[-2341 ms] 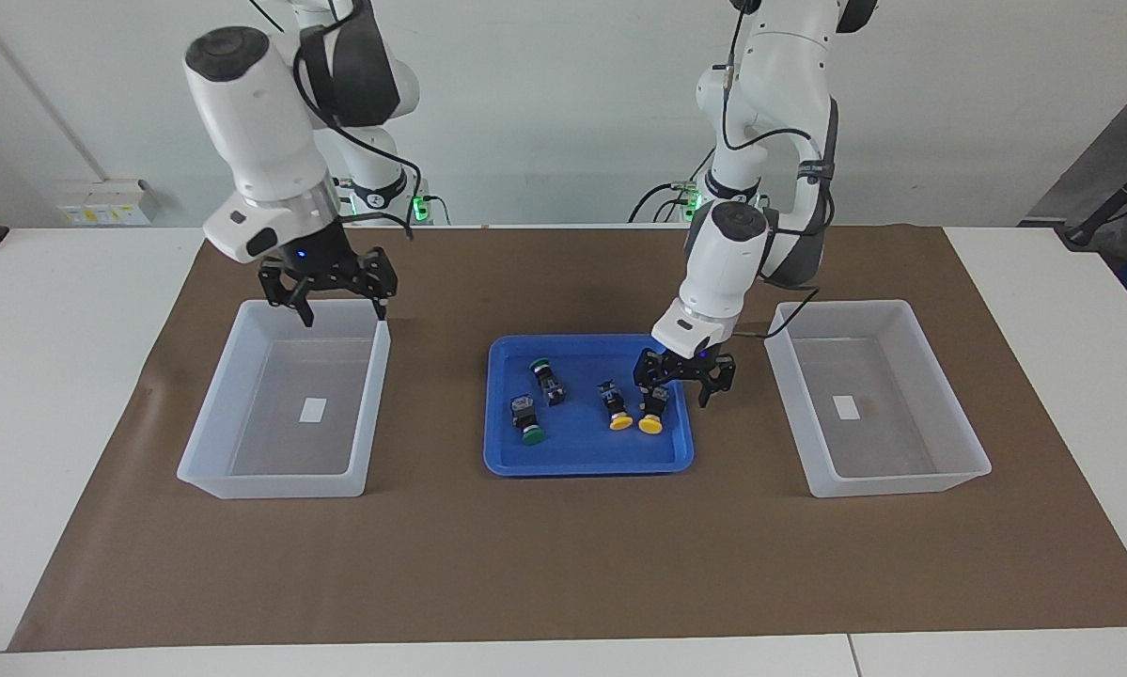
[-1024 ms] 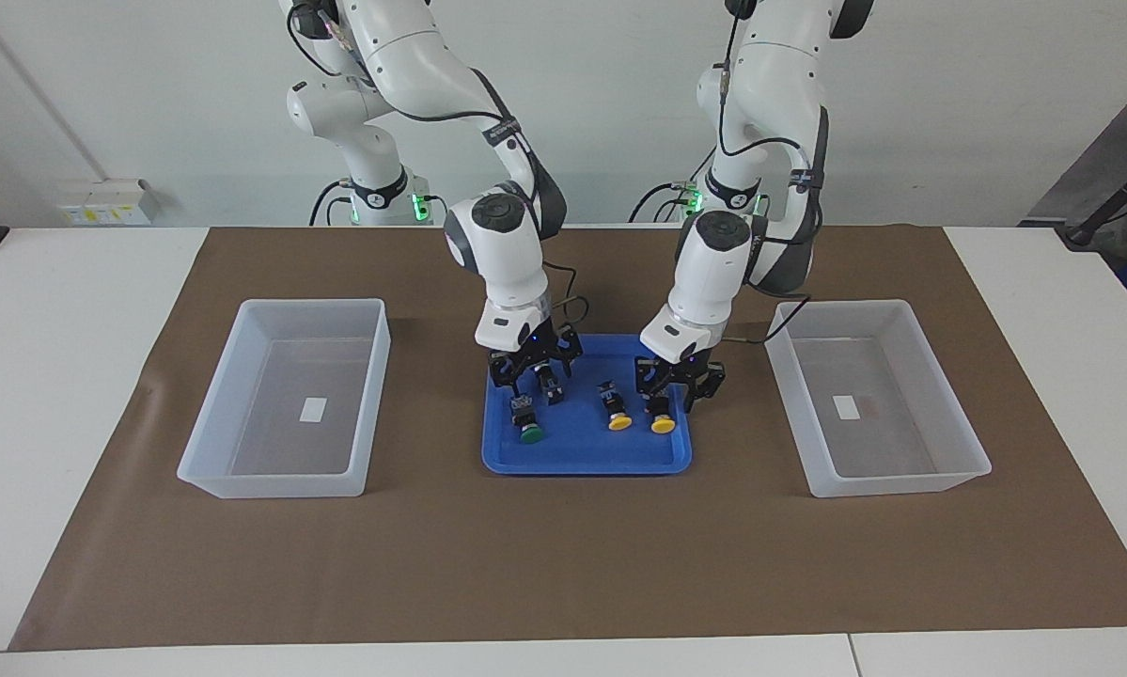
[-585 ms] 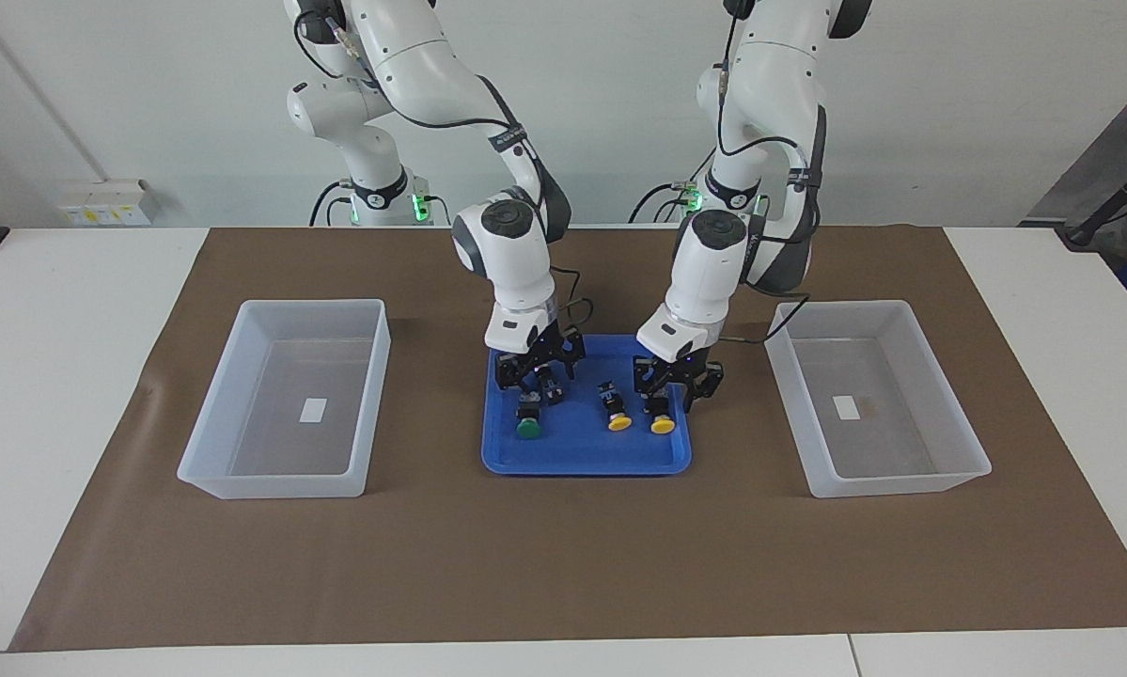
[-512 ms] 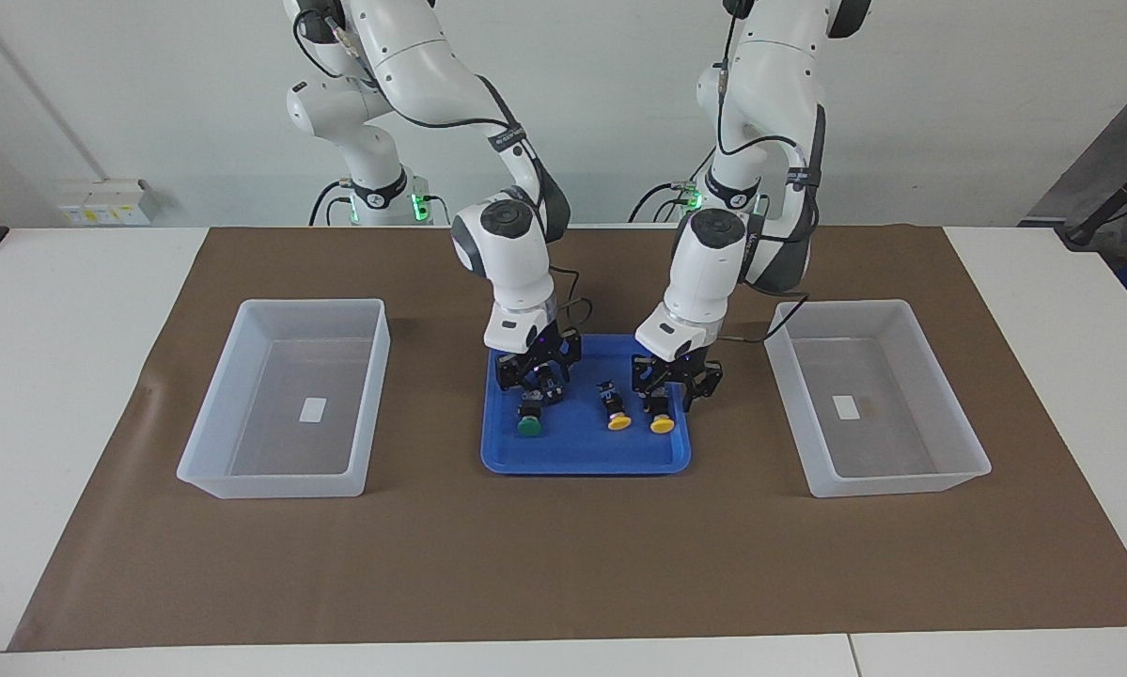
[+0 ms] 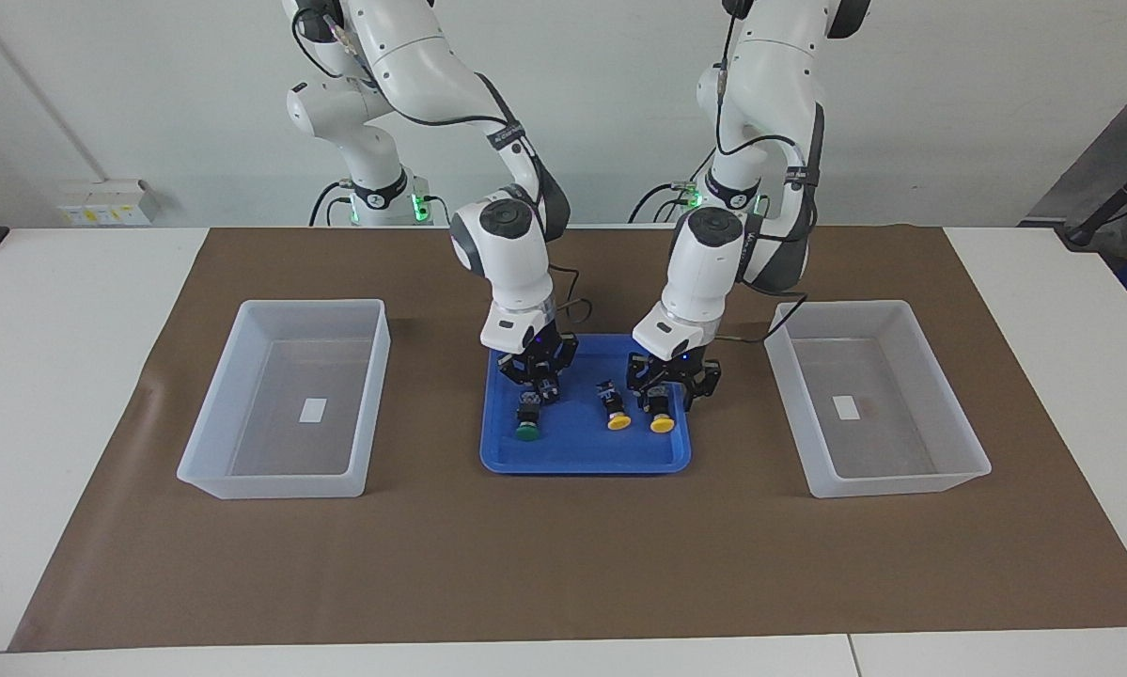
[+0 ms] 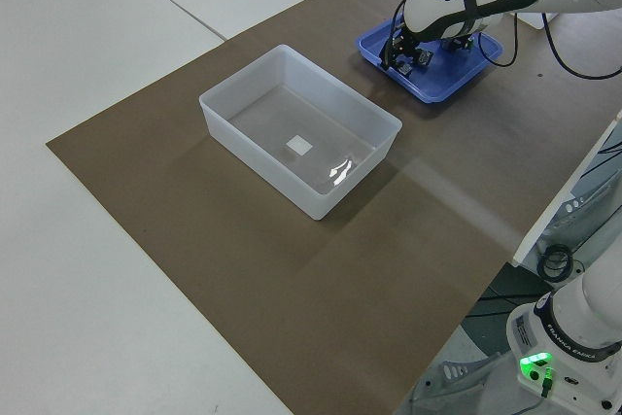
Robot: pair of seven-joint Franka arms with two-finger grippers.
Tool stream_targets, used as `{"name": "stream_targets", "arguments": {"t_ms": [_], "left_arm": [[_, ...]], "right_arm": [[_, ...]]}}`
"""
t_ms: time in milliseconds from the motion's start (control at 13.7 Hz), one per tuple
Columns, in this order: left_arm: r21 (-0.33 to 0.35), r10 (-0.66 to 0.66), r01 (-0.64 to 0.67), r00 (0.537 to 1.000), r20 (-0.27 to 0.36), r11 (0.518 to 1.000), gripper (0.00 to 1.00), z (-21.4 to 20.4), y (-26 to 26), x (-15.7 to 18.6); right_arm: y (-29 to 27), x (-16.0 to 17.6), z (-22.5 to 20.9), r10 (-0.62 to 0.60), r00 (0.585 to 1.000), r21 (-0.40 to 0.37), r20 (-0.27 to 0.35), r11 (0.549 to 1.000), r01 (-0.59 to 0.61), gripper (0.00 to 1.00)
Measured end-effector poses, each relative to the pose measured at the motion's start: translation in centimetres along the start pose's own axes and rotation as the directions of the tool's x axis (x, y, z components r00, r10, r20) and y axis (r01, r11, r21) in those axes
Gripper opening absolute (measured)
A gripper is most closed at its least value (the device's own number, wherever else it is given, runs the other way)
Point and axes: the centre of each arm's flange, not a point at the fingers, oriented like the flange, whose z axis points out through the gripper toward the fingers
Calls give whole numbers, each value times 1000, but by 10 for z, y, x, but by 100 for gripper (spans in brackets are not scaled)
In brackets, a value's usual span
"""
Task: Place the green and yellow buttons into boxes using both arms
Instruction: 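Carry the green button into the bin nearest the right gripper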
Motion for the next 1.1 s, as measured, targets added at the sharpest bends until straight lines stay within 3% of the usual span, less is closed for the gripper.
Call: {"name": "stream_targets", "arguments": {"t_ms": [73, 146, 220, 512, 659, 878, 1098], "left_arm": [[-4, 2, -2, 1000, 0, 1000, 85, 0, 3, -1], [-6, 7, -7, 1000, 0, 1000, 97, 0, 7, -2], [-6, 7, -7, 1000, 0, 1000, 99, 1, 7, -2], [-6, 5, -5, 1000, 1, 1000, 100, 2, 6, -1], [-17, 4, -4, 1000, -14, 1000, 100, 0, 7, 2], [-24, -1, 0, 1000, -29, 1000, 100, -5, 7, 7], [-23, -3, 3, 1000, -27, 1000, 100, -1, 4, 8]], "right_arm": [[4, 5, -12, 13, 1000, 0, -1, 1000, -13, 32], [9, 9, -26, 22, 1000, 0, -3, 1000, -22, 32], [15, 13, -41, 33, 999, 1, -4, 999, -33, 32], [63, 27, -107, 112, 994, -3, -17, 994, -112, 32], [122, 31, -139, 161, 986, -17, -33, 987, -162, 32], [236, 16, -174, 123, 992, -53, -5, 991, -123, 32], [315, -10, -174, 89, 995, -69, 34, 994, -87, 32]]}}
